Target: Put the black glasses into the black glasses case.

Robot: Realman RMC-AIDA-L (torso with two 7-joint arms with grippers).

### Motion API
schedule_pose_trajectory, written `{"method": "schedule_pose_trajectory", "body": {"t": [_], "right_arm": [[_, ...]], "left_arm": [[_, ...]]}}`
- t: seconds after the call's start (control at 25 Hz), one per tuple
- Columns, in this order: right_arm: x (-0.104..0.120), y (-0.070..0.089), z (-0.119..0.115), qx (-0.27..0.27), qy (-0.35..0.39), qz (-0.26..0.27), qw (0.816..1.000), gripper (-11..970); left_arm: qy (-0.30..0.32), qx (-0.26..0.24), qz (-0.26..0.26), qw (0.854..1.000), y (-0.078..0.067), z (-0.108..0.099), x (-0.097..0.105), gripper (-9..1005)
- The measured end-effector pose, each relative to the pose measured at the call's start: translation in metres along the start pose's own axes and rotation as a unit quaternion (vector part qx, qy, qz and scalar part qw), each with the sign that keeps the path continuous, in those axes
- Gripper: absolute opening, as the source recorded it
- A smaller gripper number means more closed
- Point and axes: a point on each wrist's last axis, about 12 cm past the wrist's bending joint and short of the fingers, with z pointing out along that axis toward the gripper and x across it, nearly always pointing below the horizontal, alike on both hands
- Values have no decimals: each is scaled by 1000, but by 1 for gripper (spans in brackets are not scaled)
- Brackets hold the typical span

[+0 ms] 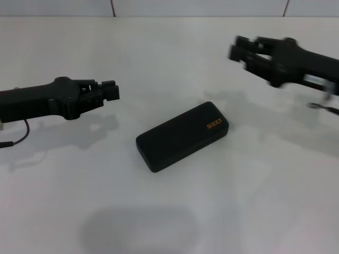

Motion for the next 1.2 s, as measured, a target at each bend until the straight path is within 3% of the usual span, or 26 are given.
{"method": "schedule_pose_trajectory", "body": {"t": [0.12, 0.32, 0.36, 0.4, 0.44, 0.68, 1.08, 1.2], "right_arm": [[-13, 0, -43, -48, 14, -17, 999, 139], [-20, 12, -98, -122, 62, -33, 990, 305], [-19, 15, -104, -128, 67, -35, 989, 338], [-17, 17, -109, -135, 73, -36, 988, 452], [-16, 20, -112, -137, 73, -38, 987, 566], [-7, 25, -113, -140, 89, -39, 985, 802], [-8, 25, -104, -149, 98, -43, 983, 867], [-8, 24, -102, -150, 98, -45, 983, 874]], "left_arm": [[0, 4, 7, 1000, -3, -2, -2, 56], [7, 35, 26, 999, -10, -6, -1, 219], [11, 42, 32, 999, -12, -6, 0, 328], [14, 47, 35, 998, -13, -6, 1, 438], [17, 52, 38, 998, -14, -5, 2, 478], [17, 59, 44, 997, -15, -1, 1, 696], [11, 66, 43, 997, -17, 4, 2, 863], [10, 70, 42, 997, -18, 5, 2, 864]]}}
